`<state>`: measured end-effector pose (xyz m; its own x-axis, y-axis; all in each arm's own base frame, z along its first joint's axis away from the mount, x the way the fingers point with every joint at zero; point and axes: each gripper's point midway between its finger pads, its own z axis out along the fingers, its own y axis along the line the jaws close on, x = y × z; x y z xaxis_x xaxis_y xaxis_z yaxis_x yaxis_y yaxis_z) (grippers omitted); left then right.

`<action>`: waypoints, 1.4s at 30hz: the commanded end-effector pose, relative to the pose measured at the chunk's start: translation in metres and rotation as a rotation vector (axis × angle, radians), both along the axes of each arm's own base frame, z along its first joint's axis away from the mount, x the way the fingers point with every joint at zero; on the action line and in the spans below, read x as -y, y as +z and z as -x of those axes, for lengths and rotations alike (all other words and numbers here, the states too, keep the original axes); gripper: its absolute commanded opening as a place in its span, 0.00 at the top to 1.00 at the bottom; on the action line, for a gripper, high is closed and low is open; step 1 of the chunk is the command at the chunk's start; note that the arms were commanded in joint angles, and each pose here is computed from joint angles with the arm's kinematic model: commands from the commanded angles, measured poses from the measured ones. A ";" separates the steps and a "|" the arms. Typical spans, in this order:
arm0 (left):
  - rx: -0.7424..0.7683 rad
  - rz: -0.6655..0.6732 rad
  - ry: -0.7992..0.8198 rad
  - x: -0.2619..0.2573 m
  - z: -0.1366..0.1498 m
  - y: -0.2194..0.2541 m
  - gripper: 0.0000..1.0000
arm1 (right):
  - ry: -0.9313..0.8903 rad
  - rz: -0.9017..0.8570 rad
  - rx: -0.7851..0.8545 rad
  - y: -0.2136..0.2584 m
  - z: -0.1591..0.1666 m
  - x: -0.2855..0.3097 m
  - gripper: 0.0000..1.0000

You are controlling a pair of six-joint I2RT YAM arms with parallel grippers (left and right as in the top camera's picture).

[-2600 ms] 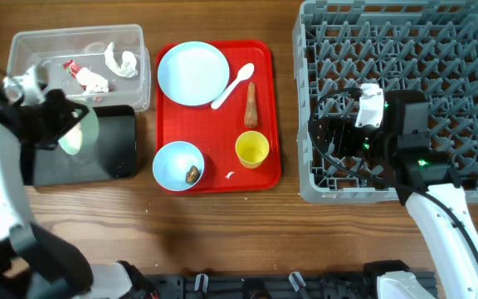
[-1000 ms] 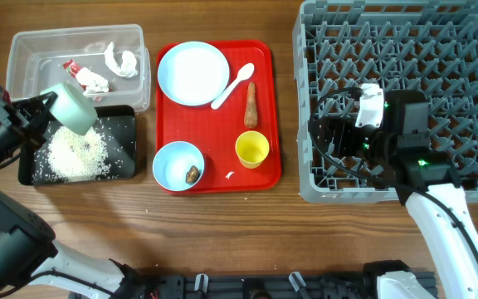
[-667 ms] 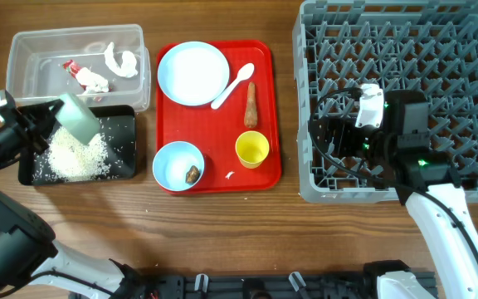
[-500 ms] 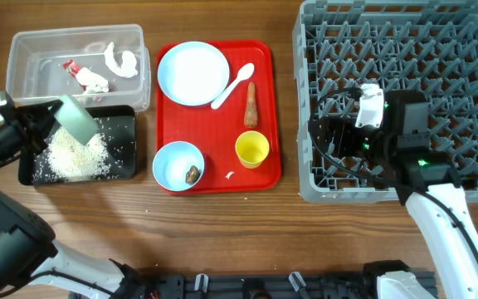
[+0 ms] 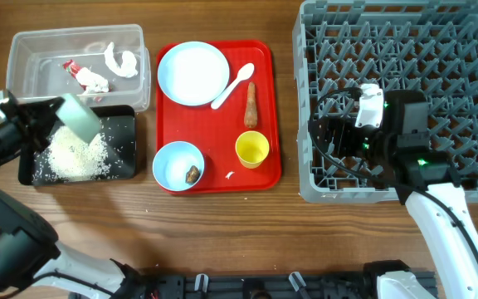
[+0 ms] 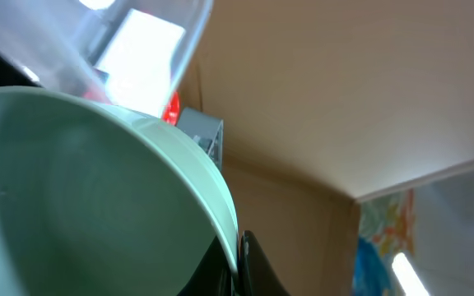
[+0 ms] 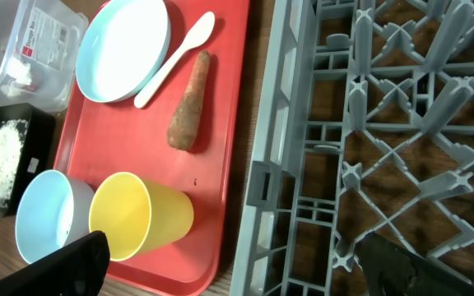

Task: Sort waste into correct bins and load items into the dishwasher rack
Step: 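Tip the mint bowl over the black tray to pour out the rice, then return the empty mint bowl to the red tray and release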

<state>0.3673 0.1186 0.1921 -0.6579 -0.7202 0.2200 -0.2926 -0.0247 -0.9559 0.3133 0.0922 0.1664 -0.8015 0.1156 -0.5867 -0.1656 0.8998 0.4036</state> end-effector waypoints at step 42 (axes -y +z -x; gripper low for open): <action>-0.069 -1.647 -0.652 0.279 -0.015 -0.135 0.54 | 0.005 -0.021 0.021 0.008 -0.007 -0.003 0.01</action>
